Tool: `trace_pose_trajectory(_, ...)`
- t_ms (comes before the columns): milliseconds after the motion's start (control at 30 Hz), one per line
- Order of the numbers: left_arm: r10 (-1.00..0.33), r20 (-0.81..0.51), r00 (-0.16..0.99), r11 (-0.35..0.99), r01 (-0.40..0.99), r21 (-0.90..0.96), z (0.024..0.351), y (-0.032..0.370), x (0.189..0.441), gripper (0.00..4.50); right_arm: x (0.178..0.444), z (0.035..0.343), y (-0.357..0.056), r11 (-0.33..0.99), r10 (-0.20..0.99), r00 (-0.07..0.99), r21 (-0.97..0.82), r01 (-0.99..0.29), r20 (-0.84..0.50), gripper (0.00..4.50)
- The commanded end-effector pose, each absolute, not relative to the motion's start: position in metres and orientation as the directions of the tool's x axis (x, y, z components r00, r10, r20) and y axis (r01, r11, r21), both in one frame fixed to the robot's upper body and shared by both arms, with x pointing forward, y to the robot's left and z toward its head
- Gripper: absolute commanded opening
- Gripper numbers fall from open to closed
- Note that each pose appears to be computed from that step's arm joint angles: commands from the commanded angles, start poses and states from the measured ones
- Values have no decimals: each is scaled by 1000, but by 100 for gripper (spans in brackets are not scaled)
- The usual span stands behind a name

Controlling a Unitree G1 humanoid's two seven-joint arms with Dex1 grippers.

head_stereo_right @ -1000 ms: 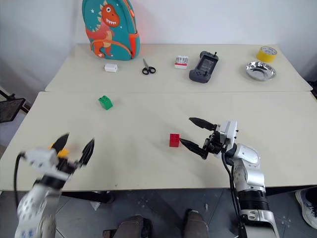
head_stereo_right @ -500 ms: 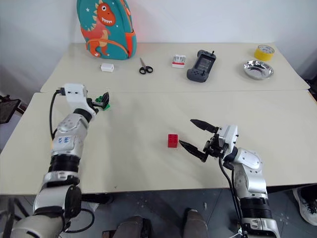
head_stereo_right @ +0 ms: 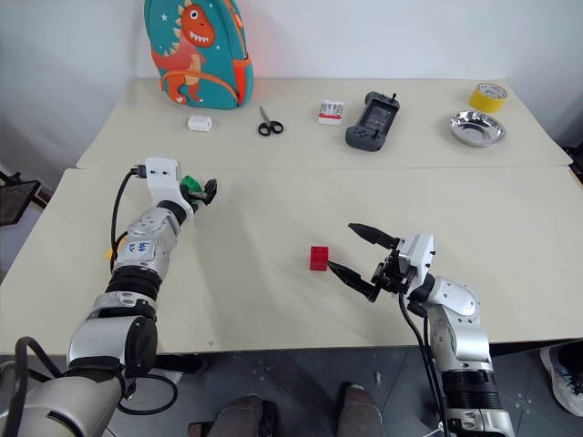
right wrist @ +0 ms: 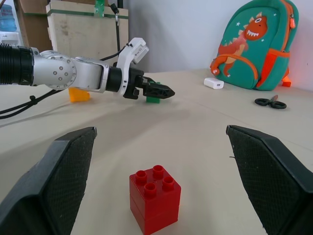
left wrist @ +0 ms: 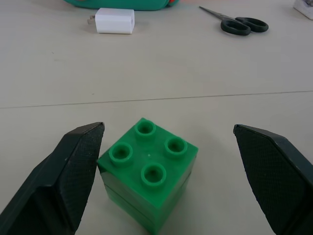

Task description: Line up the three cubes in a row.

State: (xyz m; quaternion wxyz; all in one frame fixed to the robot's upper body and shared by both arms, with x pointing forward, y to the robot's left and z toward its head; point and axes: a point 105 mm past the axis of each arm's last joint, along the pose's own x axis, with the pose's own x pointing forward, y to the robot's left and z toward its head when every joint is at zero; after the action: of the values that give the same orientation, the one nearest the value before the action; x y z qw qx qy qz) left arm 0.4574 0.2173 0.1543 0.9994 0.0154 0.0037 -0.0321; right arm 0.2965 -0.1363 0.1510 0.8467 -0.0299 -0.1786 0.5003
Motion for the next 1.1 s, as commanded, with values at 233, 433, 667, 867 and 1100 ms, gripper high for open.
trace_pose_trajectory(233,-130,5,992,990,129,64,156,214,444,214,296,158,-132,485,865,415,-256,-836,282,450)
trace_pose_trajectory(433,-240,17,971,967,238,93,158,208,422,172,295,156,-129,471,873,405,-253,-845,272,450)
trace_pose_trajectory(667,-576,30,817,807,562,185,172,185,381,172,293,154,-128,470,874,407,-252,-846,265,450)
trace_pose_trajectory(867,-919,-181,351,275,897,347,166,149,331,172,284,149,-140,462,882,415,-235,-855,224,450)
trace_pose_trajectory(1100,-945,-300,131,27,945,326,133,113,338,172,271,143,-156,424,905,407,-199,-884,123,450)
